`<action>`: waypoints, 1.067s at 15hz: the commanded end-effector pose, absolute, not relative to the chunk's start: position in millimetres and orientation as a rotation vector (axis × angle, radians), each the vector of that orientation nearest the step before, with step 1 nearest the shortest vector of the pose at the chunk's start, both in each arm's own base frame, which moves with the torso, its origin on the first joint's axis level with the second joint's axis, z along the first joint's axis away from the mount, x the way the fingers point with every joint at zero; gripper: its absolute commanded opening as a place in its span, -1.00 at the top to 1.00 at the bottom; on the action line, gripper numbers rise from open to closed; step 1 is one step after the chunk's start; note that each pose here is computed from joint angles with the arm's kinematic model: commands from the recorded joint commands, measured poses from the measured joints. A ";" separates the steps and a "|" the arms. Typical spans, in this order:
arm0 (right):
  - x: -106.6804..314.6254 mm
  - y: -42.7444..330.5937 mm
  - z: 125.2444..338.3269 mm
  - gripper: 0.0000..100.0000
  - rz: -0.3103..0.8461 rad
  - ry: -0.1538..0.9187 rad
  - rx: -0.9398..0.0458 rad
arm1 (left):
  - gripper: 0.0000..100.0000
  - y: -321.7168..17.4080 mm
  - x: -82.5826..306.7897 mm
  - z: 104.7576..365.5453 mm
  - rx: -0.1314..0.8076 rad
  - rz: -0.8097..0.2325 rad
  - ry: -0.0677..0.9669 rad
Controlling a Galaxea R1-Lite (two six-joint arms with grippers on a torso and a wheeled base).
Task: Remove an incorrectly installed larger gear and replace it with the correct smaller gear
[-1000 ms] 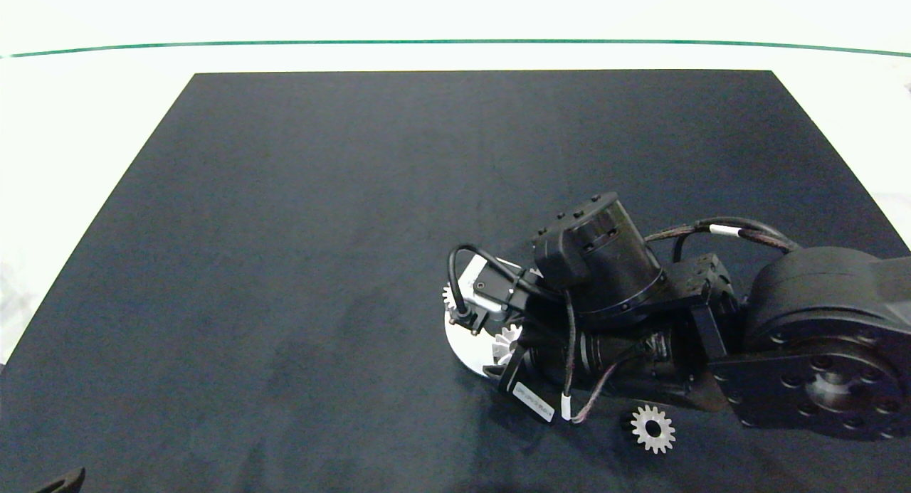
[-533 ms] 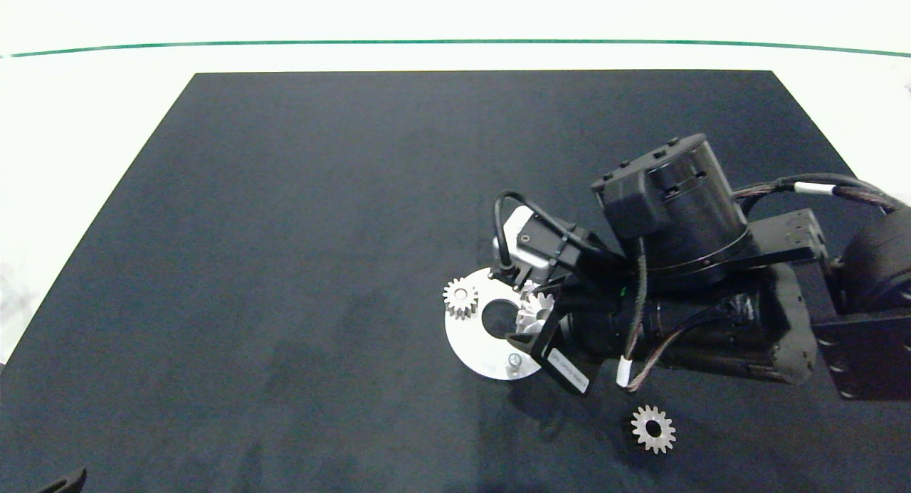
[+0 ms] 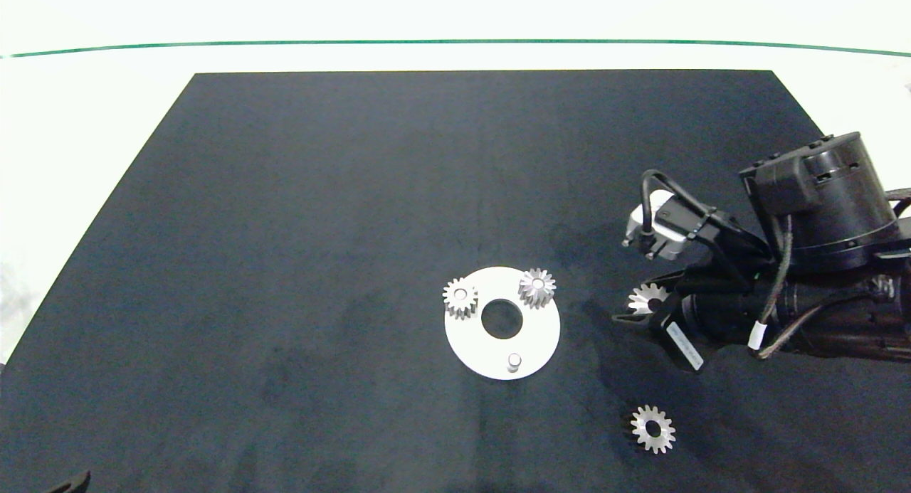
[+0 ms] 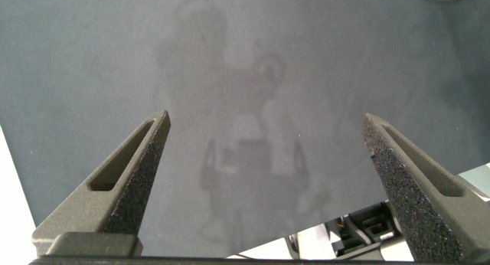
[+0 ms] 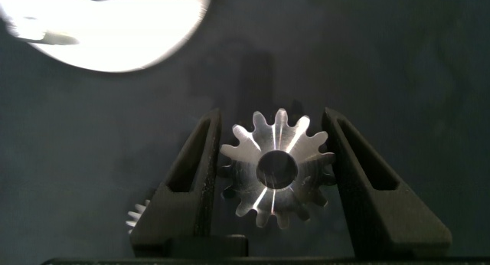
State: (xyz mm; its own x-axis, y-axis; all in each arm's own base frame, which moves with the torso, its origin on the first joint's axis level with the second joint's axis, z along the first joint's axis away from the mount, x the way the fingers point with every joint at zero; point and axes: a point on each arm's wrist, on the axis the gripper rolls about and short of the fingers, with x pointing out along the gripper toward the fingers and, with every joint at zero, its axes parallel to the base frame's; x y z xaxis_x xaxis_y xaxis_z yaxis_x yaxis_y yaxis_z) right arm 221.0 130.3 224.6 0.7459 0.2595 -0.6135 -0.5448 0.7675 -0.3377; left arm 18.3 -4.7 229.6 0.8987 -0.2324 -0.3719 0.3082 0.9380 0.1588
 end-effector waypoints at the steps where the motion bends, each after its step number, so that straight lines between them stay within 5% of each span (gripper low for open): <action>1: 226.2 99.1 226.6 0.38 0.379 0.593 -0.475 | -1.00 -4.5 17.8 228.7 0.219 -0.278 0.359; 6: 243.8 71.0 208.7 0.38 0.255 0.591 -0.414 | -1.00 -4.1 18.8 222.9 0.218 -0.247 0.382; 16: 253.7 62.6 177.5 0.38 0.217 0.624 -0.367 | -1.00 -3.9 17.9 219.0 0.219 -0.248 0.390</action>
State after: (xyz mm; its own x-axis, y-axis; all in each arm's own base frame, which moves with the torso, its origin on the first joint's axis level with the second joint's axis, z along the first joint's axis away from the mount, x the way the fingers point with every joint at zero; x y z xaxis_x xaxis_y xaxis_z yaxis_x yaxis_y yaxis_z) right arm 252.7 63.2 179.8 0.7961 0.0930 -0.5979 -0.3071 0.9135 -0.2668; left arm 18.5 -4.0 219.4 0.8960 -0.1956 -0.3988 0.2783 0.9469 0.1608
